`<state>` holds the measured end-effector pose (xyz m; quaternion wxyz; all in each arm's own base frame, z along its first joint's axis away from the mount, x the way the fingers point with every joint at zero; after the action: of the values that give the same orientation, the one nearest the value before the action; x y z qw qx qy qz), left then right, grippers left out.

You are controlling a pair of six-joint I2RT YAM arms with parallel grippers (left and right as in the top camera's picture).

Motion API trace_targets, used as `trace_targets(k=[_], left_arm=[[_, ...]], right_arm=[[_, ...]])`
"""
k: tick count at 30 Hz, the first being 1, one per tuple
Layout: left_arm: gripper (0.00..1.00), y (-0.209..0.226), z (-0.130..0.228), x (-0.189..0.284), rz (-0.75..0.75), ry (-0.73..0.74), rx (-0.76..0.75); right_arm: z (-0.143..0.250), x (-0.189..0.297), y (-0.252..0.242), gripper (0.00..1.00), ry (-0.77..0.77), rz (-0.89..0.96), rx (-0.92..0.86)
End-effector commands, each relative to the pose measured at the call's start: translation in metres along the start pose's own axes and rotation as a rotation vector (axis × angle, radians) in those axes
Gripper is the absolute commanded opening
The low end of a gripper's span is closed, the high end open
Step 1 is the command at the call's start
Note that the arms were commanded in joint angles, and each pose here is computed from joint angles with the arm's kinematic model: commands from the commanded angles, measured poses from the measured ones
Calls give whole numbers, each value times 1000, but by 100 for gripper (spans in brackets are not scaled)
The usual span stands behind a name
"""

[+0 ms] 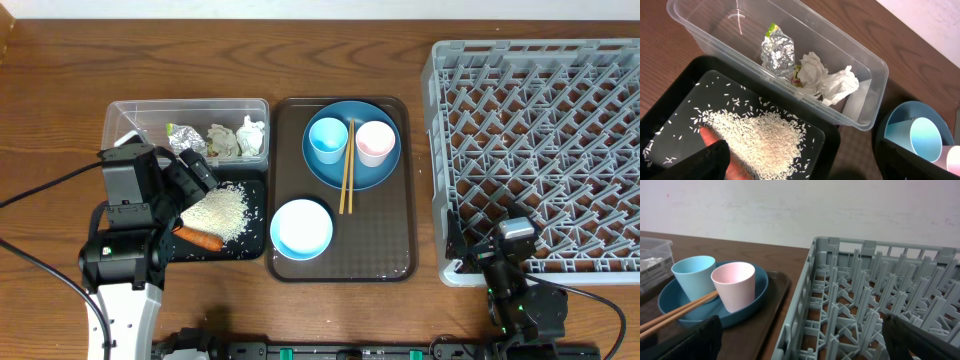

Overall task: Sort waste into correct bins and load items into the dishwasher rack
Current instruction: 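Retract left gripper back over the black tray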

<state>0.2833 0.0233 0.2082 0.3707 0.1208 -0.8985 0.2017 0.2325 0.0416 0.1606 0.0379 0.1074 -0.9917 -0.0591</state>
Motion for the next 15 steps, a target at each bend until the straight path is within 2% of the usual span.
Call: trace_targets(k=[1, 4, 7, 9, 15], left_arm=[[94, -1, -8, 3, -3, -16, -5], [94, -1, -8, 3, -3, -16, -5], [95, -1, -8, 3, -3, -16, -5], [95, -1, -8, 3, -2, -16, -5], [95, -1, -8, 3, -2, -16, -5]], right_arm=[[0, 0, -1, 99, 0, 5, 3], [-2, 0, -7, 99, -11, 38, 44], [-10, 9, -52, 99, -4, 329, 318], [-11, 14, -66, 99, 20, 425, 388], [-11, 15, -67, 99, 20, 432, 396]])
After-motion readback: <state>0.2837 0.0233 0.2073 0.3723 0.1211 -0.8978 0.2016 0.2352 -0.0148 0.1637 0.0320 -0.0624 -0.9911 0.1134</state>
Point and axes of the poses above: each gripper's point midway between its finger pads, its own x axis back along the fingers, its own y axis along the line the jaws close on, z = x × y, the point moved 1 cm from there along x, back along the fingers, and after that the axes turned 7 degrees about -x, right-handed, at the moved point
